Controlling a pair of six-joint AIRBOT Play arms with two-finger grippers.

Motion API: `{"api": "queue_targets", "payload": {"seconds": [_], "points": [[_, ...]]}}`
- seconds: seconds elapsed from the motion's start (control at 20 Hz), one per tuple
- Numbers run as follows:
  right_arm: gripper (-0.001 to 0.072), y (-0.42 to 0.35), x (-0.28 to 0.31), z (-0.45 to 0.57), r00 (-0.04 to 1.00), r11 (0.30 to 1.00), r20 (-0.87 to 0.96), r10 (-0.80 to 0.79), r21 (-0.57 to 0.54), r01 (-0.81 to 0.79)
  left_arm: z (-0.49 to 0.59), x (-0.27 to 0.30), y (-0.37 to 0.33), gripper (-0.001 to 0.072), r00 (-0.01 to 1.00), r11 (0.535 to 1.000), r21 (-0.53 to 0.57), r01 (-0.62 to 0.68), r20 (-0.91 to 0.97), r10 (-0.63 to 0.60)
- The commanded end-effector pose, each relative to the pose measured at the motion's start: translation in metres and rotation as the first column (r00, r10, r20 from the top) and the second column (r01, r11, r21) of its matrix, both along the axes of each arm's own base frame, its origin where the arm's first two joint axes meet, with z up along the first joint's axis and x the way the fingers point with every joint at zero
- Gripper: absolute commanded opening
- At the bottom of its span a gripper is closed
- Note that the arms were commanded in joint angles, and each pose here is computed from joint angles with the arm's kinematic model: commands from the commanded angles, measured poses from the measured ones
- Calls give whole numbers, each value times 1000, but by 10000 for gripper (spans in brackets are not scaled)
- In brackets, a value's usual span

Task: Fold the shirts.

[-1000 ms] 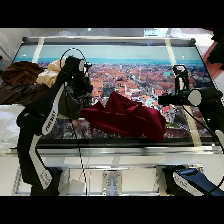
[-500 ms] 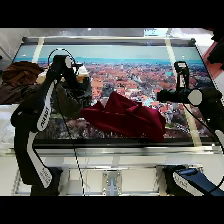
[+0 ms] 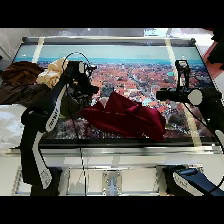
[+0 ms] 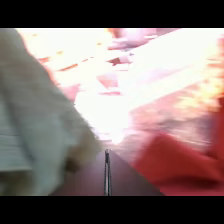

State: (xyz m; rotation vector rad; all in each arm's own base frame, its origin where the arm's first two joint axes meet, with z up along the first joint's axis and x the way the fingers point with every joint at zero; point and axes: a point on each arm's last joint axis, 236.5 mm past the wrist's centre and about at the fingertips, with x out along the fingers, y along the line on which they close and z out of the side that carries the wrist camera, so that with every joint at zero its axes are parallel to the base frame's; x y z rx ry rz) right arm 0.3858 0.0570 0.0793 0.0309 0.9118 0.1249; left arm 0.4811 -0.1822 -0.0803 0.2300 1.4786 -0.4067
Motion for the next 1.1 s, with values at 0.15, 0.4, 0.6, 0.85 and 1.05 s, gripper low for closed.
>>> {"api": "queue_targets", "payload": {"seconds": [0.15,0.4,0.6,0.85,1.05], "points": [[329,0,0,0,1000,1000,0,-2,3,2,-5,26,144,9,976,900,377,-217,93,196],[329,0,0,0,1000,1000,1,-2,4,2,-2,-11,273,10,870,789,423,-445,-5,493],[329,1,0,0,1000,1000,1,-3,7,3,16,-35,359,10,744,672,405,-620,29,668],[329,6,5,5,1000,999,27,-6,35,5,48,-25,374,10,670,651,183,-736,69,739],[330,7,5,5,1000,999,24,-5,43,4,117,37,266,355,806,773,-330,-542,55,589]]}}
